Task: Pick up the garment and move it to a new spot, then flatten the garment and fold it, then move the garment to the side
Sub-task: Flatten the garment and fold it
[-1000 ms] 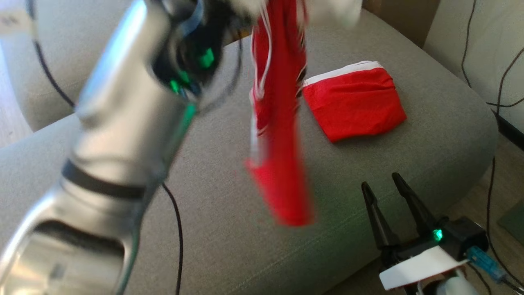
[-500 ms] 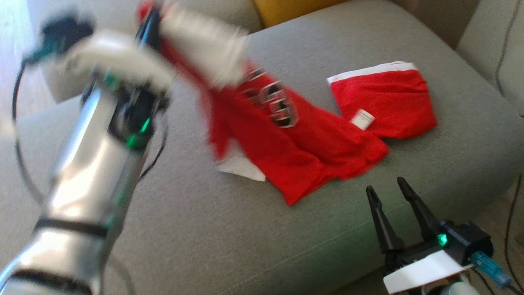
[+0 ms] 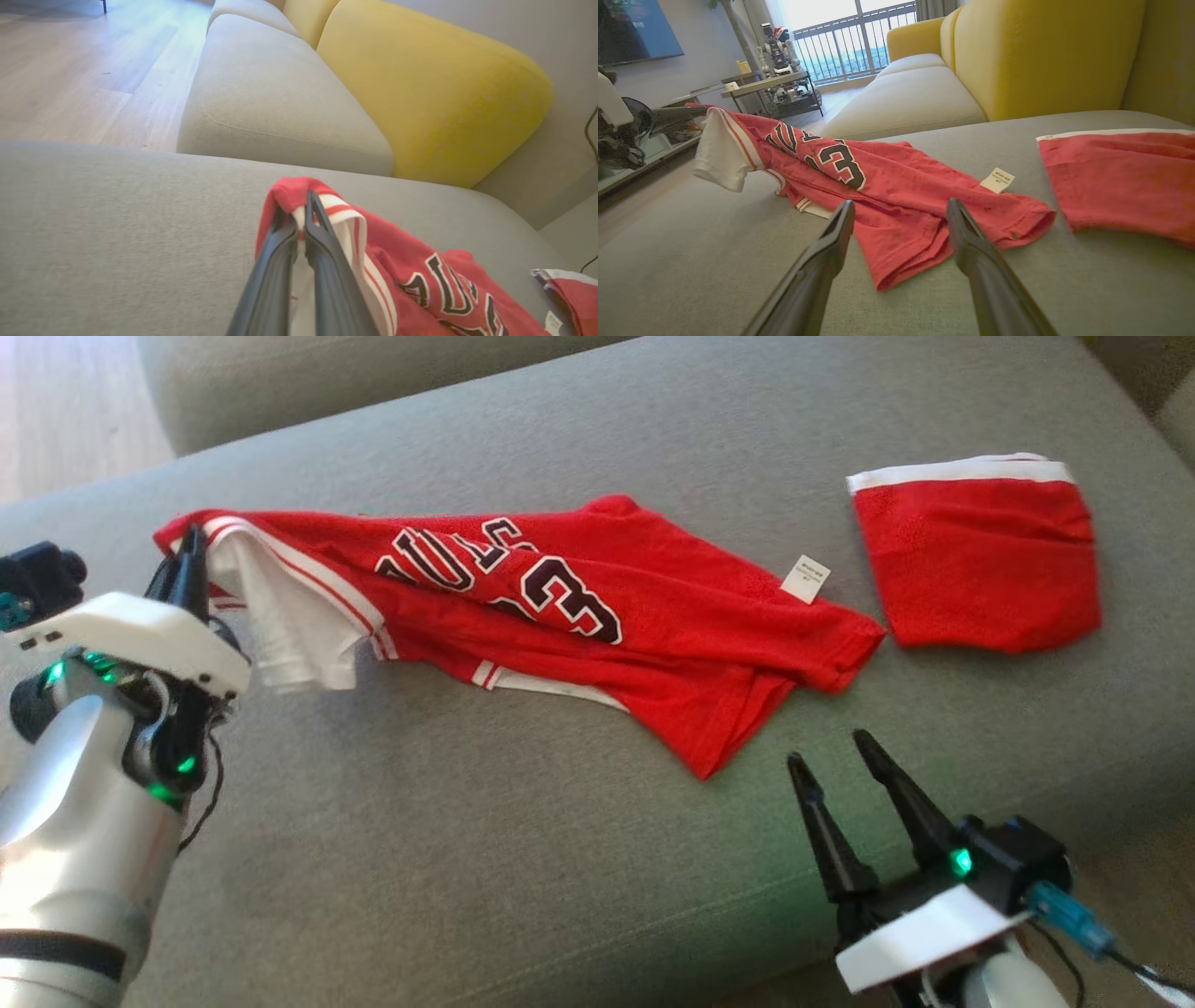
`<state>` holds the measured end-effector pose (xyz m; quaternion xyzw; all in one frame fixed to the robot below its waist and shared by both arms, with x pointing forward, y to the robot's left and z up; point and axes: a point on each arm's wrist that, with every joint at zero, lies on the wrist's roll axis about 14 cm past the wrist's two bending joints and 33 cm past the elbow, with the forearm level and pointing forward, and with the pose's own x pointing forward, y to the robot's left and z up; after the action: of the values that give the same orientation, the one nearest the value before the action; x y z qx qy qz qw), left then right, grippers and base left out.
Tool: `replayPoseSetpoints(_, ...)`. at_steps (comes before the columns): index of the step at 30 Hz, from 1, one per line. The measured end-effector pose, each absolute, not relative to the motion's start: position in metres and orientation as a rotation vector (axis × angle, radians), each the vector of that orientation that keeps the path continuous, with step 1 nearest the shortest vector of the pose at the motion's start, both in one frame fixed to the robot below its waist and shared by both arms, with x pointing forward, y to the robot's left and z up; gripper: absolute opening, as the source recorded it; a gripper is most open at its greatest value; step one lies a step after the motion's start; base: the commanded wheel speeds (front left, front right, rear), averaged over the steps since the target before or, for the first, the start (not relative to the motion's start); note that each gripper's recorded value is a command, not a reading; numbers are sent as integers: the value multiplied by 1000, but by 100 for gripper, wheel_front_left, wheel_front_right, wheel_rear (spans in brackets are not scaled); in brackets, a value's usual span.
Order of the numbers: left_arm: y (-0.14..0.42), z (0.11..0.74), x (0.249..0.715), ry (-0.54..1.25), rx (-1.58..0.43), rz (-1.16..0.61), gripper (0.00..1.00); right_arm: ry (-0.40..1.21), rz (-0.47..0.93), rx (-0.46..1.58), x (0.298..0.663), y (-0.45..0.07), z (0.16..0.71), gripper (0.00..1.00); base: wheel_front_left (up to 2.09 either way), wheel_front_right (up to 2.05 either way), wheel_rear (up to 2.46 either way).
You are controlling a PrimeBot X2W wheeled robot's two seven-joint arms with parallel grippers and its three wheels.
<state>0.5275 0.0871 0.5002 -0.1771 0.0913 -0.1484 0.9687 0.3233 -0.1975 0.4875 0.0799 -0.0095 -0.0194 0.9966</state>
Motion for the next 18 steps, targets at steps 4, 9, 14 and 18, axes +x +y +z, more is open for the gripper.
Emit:
replayPoseSetpoints(4,102,486,525,243,-310,-297,0,-15,6,160,338,-186,487,100,0,0,0)
replayPoseSetpoints(9,113,521,541,159,-197,-313,37,14,37,157,343,-176,478,100,0,0,0)
replayPoseSetpoints(14,119,516,547,163,-120,-286,100,57,66,169,349,-166,465,100,0,0,0)
replayPoseSetpoints(18,124,500,539,164,-20,-276,100,73,82,207,358,-160,461,100,0,0,0)
